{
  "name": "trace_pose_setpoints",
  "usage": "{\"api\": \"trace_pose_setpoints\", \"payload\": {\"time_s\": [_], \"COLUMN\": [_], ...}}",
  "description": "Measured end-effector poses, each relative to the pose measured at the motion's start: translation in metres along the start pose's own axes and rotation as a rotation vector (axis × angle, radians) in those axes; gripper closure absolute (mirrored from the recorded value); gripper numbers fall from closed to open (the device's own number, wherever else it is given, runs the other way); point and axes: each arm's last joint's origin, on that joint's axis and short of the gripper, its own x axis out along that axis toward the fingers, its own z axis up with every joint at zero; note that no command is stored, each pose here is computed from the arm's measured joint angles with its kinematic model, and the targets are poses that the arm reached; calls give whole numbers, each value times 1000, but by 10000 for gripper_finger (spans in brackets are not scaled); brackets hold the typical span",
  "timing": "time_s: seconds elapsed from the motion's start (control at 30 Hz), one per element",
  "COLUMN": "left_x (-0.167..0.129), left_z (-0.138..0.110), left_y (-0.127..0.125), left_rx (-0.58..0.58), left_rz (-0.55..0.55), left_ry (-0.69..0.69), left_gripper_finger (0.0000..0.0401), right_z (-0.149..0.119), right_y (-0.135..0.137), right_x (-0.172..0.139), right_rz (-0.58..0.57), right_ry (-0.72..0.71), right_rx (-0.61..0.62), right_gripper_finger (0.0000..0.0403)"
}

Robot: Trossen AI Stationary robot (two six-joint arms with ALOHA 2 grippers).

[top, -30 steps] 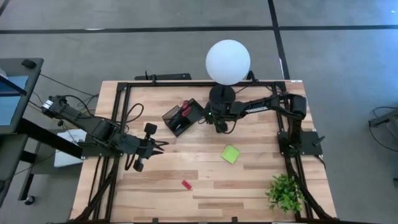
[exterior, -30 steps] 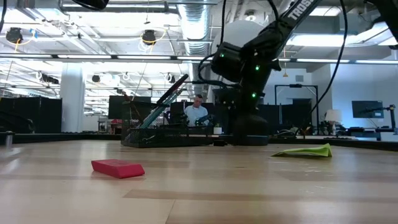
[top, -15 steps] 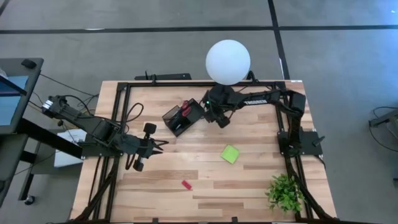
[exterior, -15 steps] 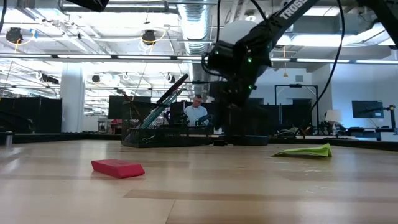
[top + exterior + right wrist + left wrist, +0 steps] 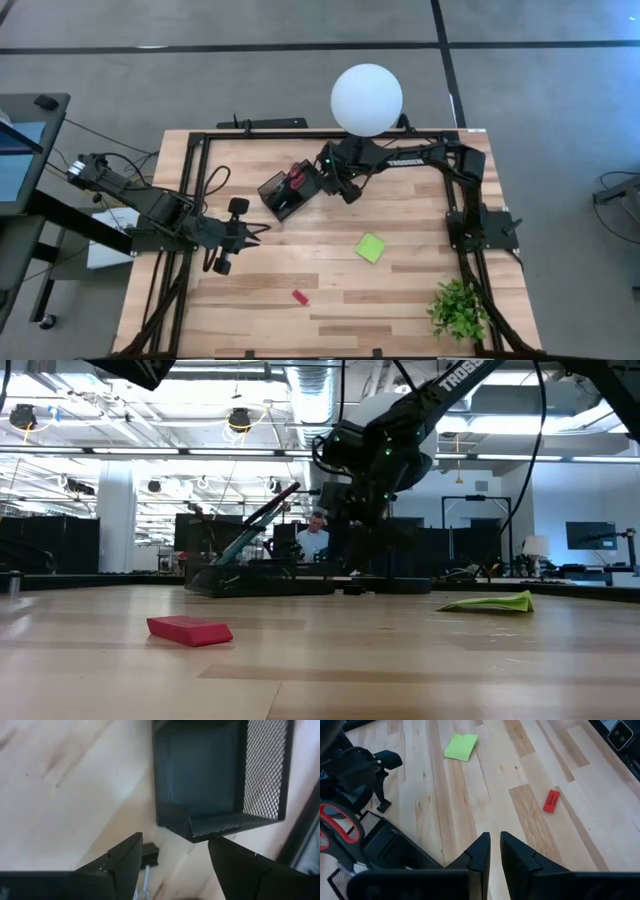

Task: Pick and place office supplies into organizer
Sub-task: Put the black binder clip into the black desk organizer

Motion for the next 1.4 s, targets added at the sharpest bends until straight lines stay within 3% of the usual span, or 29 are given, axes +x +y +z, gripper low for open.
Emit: {"api": "trace_pose_setpoints", "payload": {"time_s": [0.17,0.27,0.57,0.73,0.93,1.07,1.17,1.4], "left_x": [0,0,0,0,0,0,0,0], "left_z": [-1,-1,-2,-4,-6,-8,-8,-8], "left_y": [0,0,0,0,0,0,0,0], "left_rx": [-2,-1,-29,-77,-138,-145,-142,-146], "left_rz": [0,0,1,2,6,8,8,9], "left_ry": [5,9,25,37,56,77,76,77], "left_gripper_finger": [363,363,363,363,363,363,363,363], "right_z": [0,1,22,24,5,-3,-5,-3], "right_y": [-3,-7,-21,-16,-12,-13,-14,-4], "right_x": [-3,-11,-26,-25,-26,-27,-17,15], "right_rz": [-42,4,-51,-38,54,116,147,142], "right_ry": [65,92,38,83,173,125,90,215], "right_rx": [-21,10,-3,5,104,144,132,-1], "right_gripper_finger": [184,184,184,184,184,184,184,184]}}
